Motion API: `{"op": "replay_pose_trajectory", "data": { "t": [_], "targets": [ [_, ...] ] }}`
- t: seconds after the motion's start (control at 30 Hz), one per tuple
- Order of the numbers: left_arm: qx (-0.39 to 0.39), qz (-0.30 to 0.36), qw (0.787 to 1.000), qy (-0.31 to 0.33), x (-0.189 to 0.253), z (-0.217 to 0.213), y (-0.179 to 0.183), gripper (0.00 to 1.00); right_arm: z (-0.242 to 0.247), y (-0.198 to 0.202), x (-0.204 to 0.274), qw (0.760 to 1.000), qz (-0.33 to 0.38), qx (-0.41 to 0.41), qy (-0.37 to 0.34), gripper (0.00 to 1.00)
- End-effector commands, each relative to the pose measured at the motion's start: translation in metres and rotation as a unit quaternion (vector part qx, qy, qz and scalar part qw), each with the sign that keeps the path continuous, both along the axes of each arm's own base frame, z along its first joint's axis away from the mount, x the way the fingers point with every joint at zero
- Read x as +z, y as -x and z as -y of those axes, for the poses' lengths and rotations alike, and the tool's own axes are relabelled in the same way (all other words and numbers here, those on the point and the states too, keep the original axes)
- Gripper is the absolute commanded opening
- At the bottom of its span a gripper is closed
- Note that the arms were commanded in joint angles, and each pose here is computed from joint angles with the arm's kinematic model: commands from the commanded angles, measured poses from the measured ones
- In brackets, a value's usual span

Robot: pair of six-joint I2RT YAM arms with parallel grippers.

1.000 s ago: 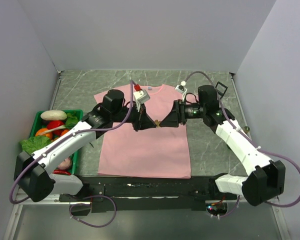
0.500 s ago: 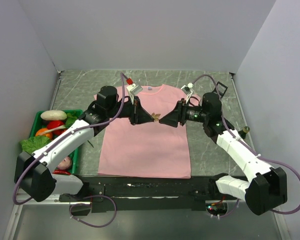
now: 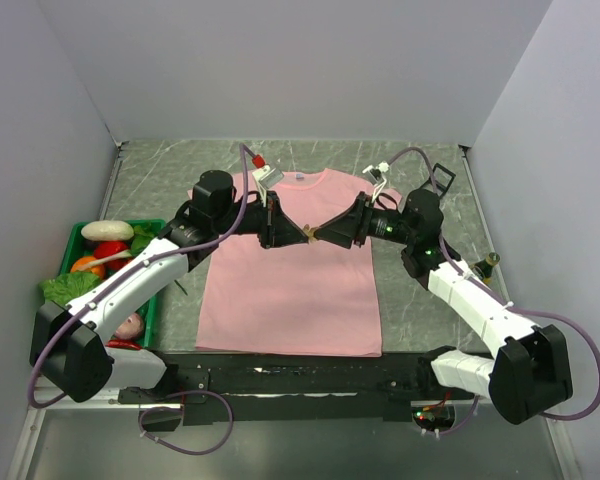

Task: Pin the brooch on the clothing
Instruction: Open the brooch.

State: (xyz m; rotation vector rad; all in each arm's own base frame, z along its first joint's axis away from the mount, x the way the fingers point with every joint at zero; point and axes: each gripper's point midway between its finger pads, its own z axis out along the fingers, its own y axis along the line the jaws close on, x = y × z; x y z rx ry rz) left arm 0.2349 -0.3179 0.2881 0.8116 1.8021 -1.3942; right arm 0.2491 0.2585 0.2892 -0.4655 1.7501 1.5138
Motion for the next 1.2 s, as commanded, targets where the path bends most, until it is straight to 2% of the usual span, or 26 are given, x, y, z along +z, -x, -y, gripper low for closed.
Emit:
{"op": "replay_pose_trajectory", "data": {
  "t": [0.0,1.17],
  "targets": [
    [0.001,0.018,1.0,0.012,0.01,0.0,-0.003,0.01,-0.005,0.007,0.019,0.999,0.044,0.017,-0.019,0.57],
    [-0.003,0.017,1.0,0.01,0.009,0.0,-0.004,0.01,-0.012,0.008,0.009,0.999,0.035,0.028,-0.011,0.41]
  ]
}}
